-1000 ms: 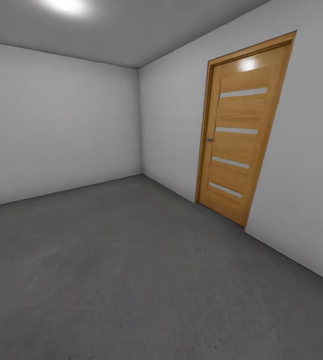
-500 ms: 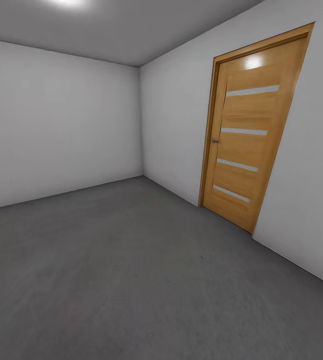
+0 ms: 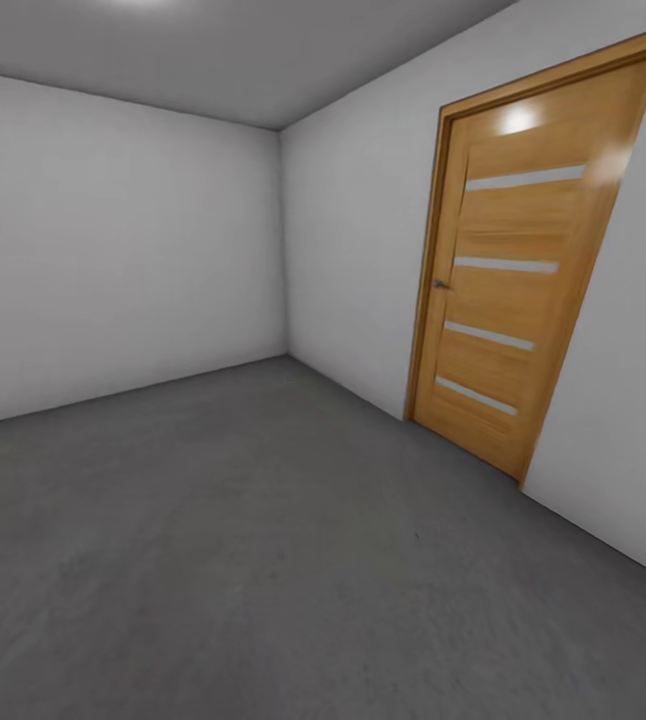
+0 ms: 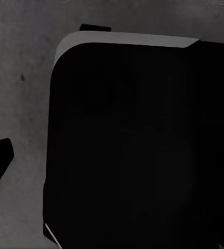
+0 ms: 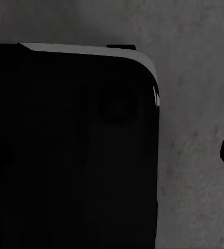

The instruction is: Move the two storage containers from the living room to the garage. In the garage, place one container on the floor and stack the other container on top of it (either order is fine).

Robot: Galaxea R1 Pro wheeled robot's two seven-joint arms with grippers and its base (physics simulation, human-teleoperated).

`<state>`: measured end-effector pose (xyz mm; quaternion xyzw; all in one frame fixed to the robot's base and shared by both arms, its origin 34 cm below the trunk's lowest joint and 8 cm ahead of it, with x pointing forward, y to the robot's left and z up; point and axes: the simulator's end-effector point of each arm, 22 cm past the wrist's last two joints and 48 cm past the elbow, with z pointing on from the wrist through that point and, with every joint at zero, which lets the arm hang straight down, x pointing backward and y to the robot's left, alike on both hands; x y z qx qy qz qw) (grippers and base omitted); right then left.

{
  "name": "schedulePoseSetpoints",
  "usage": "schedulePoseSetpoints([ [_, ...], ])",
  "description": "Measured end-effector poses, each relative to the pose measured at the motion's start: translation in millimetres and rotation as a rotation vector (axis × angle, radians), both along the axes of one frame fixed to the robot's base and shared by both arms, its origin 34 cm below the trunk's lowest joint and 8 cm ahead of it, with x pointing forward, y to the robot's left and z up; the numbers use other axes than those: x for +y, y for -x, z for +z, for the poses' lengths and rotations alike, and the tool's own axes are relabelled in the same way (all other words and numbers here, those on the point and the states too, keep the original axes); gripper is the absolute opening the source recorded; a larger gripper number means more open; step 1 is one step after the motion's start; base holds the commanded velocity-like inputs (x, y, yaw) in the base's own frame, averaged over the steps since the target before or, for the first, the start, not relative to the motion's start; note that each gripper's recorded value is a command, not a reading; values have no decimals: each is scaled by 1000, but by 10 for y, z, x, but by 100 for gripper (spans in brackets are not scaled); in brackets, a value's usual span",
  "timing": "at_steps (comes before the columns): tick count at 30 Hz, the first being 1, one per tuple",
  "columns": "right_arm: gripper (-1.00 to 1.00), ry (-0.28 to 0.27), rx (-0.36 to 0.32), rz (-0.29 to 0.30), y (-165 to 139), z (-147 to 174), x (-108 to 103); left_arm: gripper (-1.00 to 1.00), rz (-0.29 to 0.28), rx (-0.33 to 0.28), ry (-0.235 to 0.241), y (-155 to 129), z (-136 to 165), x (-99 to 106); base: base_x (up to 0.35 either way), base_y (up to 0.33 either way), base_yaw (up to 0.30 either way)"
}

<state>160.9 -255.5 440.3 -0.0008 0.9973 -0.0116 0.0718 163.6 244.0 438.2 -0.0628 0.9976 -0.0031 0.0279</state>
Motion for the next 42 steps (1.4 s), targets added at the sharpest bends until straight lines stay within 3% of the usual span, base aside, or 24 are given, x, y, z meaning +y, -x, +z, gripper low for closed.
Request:
schedulePoseSetpoints([
  [42,100,0,0,-1,1,0,1,100,6,-11,4,-24,2,-44,325,83,0],
])
